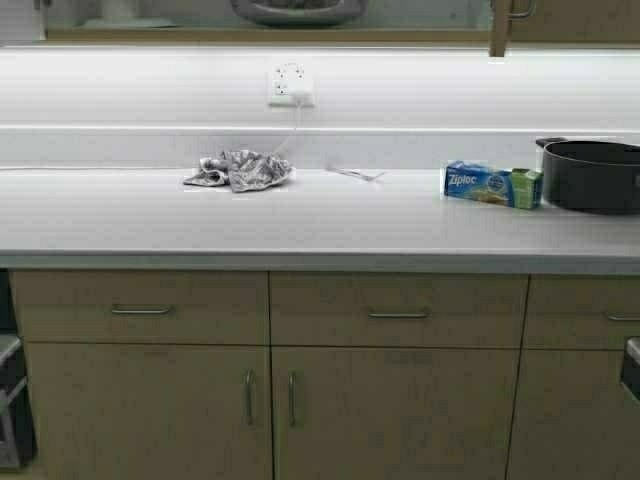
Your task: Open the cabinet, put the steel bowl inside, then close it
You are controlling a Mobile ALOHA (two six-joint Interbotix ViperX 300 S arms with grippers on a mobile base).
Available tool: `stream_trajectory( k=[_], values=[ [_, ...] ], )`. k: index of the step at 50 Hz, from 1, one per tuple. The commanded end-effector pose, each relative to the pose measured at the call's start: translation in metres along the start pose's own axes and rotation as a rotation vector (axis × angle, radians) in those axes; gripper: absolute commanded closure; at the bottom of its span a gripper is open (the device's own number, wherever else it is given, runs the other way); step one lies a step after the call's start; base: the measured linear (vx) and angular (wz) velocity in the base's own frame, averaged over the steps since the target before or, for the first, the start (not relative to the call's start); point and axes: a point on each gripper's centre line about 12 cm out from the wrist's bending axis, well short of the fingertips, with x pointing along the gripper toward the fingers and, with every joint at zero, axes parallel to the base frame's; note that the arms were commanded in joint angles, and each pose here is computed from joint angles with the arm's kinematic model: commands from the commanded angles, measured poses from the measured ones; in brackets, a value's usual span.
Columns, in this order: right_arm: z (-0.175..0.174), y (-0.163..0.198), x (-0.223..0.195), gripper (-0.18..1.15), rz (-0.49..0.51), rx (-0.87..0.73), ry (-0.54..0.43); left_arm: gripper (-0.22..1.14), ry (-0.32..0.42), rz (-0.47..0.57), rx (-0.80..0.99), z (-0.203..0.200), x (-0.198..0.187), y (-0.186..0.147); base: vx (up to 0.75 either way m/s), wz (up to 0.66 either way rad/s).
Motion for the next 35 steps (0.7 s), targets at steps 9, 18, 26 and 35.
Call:
stream_trajectory(
  k=[9, 18, 26, 35],
  values=[
    [-0.026, 0.028, -0.031, 0.91, 0.081, 0.003, 0.015, 0.88, -0.076, 0.079, -0.025, 0.026, 0.001, 0.032, 0.00, 0.00],
    [-0.036, 0.037, -0.031, 0.91, 0.110, 0.011, 0.025, 0.88, -0.142, 0.006, -0.029, 0.048, 0.042, 0.006, 0.00, 0.00],
    [-0.032, 0.039, -0.032, 0.91, 0.116, 0.015, 0.015, 0.88, -0.156, -0.024, -0.032, 0.051, 0.086, -0.007, 0.00, 0.00],
    [-0.027, 0.039, -0.034, 0.91, 0.117, 0.016, 0.001, 0.88, -0.147, -0.060, -0.048, 0.051, 0.105, -0.027, 0.00, -0.01]
  ],
)
